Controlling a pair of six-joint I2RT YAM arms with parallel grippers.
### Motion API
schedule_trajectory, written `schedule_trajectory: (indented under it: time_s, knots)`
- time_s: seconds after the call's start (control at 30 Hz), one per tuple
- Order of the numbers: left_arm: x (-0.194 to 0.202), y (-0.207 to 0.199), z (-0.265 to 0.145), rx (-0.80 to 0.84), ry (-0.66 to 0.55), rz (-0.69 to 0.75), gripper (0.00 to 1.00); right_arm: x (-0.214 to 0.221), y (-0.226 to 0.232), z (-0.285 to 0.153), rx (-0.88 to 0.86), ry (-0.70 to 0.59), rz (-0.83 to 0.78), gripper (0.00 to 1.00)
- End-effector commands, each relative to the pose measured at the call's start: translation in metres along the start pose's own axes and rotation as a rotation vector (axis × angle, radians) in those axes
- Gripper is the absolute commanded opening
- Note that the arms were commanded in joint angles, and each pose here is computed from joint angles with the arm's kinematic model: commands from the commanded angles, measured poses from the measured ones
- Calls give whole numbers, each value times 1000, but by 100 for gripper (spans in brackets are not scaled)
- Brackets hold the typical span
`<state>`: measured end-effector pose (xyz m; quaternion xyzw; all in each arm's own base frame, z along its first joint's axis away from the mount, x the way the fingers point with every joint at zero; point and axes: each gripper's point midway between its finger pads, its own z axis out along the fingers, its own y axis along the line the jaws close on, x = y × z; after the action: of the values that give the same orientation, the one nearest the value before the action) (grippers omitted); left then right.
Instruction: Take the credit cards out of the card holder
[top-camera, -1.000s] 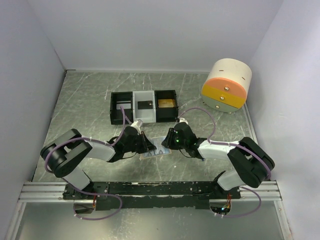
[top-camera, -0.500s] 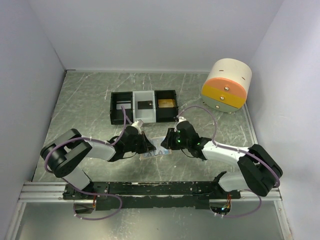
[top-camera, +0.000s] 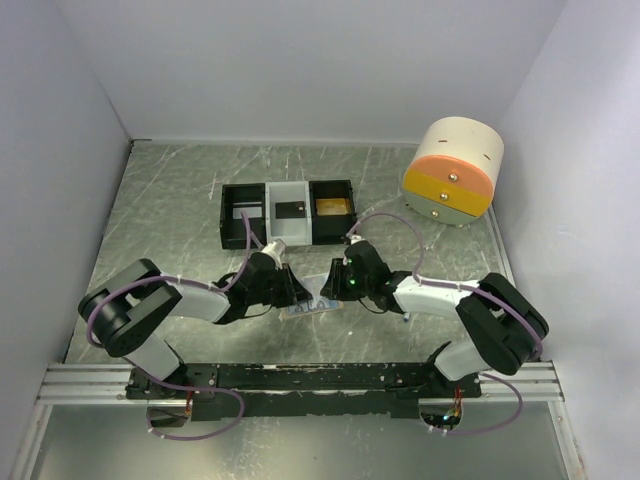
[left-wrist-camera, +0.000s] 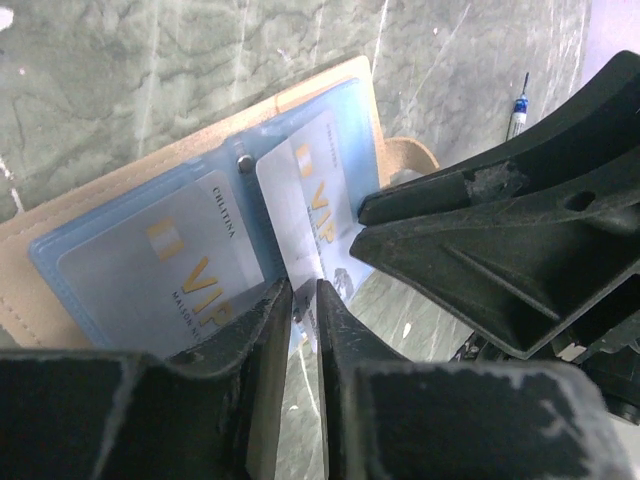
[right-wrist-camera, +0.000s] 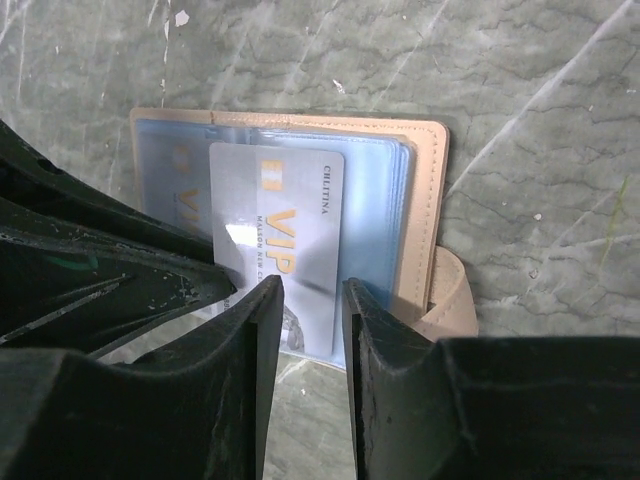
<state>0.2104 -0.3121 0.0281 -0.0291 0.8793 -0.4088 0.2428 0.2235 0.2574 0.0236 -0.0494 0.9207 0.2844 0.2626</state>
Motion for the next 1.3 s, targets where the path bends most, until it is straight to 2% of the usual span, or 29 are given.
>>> schedule_trajectory:
  time_s: [0.0,0.13,0.57,0.67,0.8,0.93,1.27]
  knots:
    - [-3,-9,-1,67,-38,-19,30,18,-24,-3,83,31,9,31]
    - [-5,-22,0,154,-58,-51,33,26,-26,-3,75,44,29,29]
    - [-2,-21,8,164,-44,-83,34,31,-23,1,46,56,52,28]
    - [-2,-21,9,162,-46,-83,31,33,-23,2,43,63,52,27]
    - [-2,-17,9,138,-44,-79,22,31,-24,1,48,55,51,27]
    - [0,-11,9,103,-34,-66,7,30,-31,-3,85,40,27,27]
    - [2,-10,12,86,-11,-36,7,30,-37,-8,98,35,14,29]
